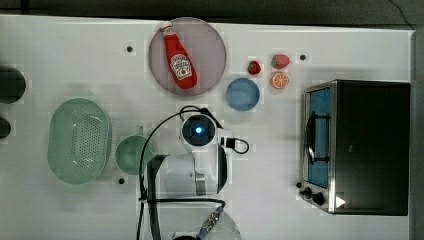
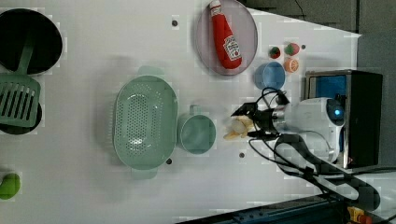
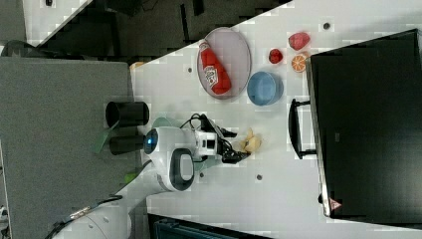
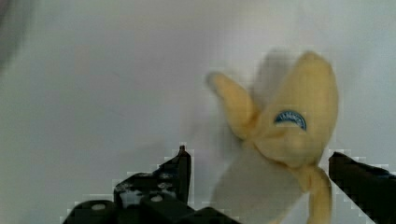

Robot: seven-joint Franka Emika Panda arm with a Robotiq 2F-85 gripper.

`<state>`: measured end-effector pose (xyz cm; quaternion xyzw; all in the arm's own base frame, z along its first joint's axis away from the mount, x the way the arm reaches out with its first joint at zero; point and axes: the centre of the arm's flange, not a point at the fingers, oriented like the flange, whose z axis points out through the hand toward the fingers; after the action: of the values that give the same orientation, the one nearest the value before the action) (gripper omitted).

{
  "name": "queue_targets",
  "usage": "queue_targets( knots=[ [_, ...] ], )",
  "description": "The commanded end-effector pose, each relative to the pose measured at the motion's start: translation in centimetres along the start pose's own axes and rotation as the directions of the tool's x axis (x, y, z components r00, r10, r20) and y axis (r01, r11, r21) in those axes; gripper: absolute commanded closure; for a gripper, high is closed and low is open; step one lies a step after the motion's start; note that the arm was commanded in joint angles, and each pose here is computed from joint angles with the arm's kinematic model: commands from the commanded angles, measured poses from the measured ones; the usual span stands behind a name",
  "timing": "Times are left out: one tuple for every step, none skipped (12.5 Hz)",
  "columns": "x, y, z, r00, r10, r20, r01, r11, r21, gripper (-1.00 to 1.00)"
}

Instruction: Pick banana from table and place on oven.

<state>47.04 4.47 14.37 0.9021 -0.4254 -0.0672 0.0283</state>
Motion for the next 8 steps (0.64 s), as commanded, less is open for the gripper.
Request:
queue_targets(
  knots=[
    [2.3, 0.3, -1.8, 0.995, 0.094, -0.033, -0.092, 0.994, 0.061, -0.43],
    [2.3, 0.3, -1.8, 0.995, 0.094, -0.032, -0.092, 0.994, 0.060, -0.18],
    [2.3, 0.4, -1.7, 0.995, 0.094, -0.031, -0.092, 0.994, 0.058, 0.06],
    [2.3, 0.4, -1.7, 0.995, 0.094, -0.032, -0.092, 0.994, 0.059, 0.28],
    [2.3, 0.3, -1.9, 0.995, 0.094, -0.034, -0.091, 0.994, 0.063, 0.49],
    [2.4, 0.1, -2.4, 0.995, 0.094, -0.040, -0.091, 0.993, 0.071, 0.61],
    [2.5, -0.1, -3.4, 0.994, 0.093, -0.051, -0.088, 0.992, 0.088, 0.61],
    [2.5, -0.4, -4.9, 0.994, 0.090, -0.064, -0.083, 0.991, 0.107, 0.61]
  ],
)
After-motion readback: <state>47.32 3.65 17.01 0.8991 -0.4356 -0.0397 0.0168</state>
